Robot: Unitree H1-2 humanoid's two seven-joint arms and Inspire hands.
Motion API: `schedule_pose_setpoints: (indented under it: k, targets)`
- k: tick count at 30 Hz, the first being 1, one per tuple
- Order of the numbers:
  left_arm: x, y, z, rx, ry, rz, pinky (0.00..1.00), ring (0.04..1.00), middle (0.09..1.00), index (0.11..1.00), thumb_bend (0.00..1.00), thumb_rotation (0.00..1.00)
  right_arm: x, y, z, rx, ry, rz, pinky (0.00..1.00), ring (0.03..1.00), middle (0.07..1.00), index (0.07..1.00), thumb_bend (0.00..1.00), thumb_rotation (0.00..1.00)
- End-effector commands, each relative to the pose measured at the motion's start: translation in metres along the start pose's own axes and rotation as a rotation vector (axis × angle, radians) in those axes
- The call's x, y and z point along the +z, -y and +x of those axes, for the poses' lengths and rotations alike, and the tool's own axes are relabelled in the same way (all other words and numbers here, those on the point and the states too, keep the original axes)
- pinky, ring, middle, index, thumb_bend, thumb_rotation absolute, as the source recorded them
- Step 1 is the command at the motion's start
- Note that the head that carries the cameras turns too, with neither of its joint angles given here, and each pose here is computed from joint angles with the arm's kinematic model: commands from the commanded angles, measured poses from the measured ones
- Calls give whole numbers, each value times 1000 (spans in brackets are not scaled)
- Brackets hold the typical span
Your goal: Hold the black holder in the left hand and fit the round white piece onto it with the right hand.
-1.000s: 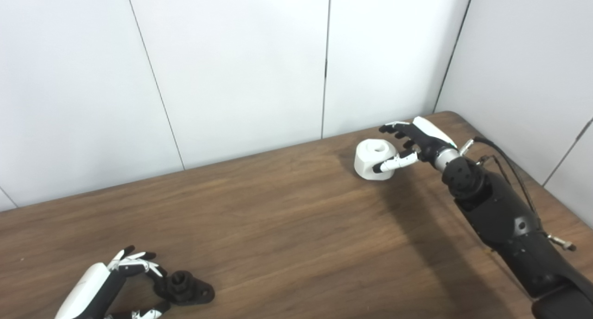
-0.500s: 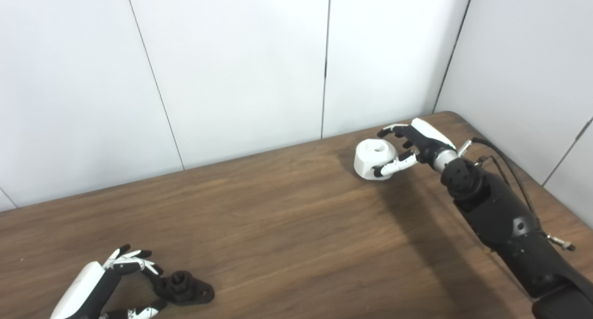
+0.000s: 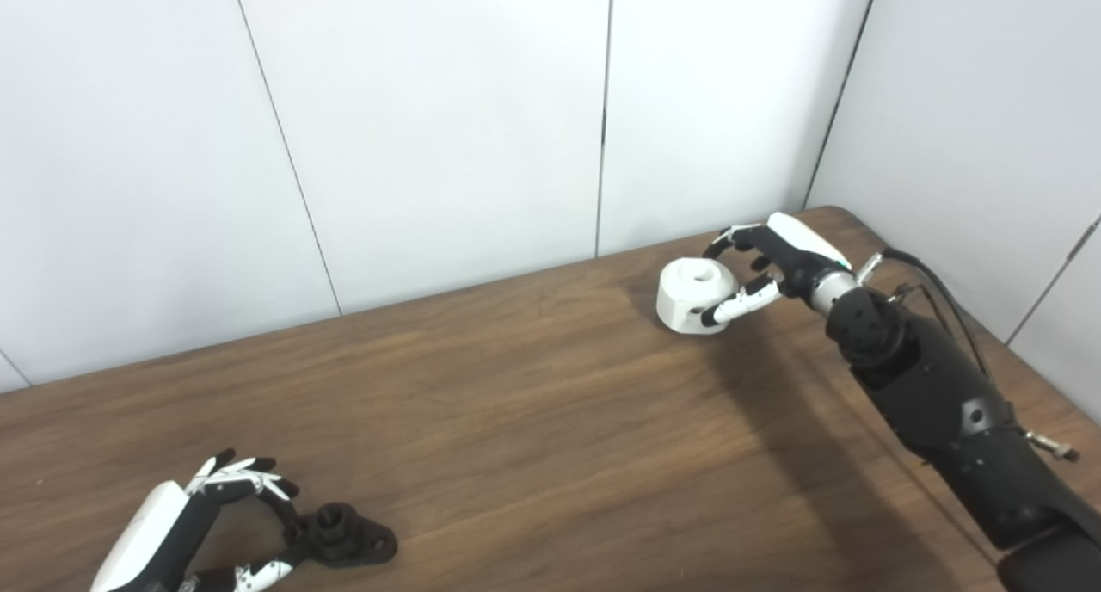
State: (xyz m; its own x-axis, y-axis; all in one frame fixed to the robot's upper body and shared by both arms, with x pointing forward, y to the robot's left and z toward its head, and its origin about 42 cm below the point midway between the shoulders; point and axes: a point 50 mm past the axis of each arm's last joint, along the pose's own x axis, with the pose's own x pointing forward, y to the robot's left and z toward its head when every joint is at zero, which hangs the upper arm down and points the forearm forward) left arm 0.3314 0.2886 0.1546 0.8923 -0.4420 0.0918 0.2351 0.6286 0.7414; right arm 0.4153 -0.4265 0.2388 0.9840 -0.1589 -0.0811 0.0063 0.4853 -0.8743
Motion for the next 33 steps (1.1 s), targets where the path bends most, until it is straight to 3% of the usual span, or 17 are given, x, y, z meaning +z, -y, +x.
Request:
schedule_pose_setpoints:
  k: [1,7,8,9,11,23,33]
  targets:
    - [3,-15,5,61,46,26,1000,863,693,485,520,45,10,33,0,-76,62,-20,775,893,899,703,859,242]
    - [-2,-16,4,70,44,34,1000,865,703,489,520,49,12,33,-1,-72,61,-24,793,902,901,708,867,241]
    - [-2,-16,5,68,42,35,994,863,705,532,755,25,12,33,-1,-72,64,-23,787,900,901,709,867,238]
    - [-2,-16,5,66,41,37,987,864,710,563,876,12,12,33,-2,-73,67,-24,777,895,901,708,868,234]
    - [-4,-17,6,57,38,46,977,867,721,600,975,2,12,33,-1,-74,68,-28,767,893,901,708,872,236]
    - [-17,-16,18,-60,-4,154,913,885,809,730,1000,0,17,45,-6,-93,77,-14,804,903,894,696,894,245]
    - [-18,-10,24,-70,12,165,916,879,786,683,1000,0,17,46,-7,-101,73,-15,810,905,893,696,906,263]
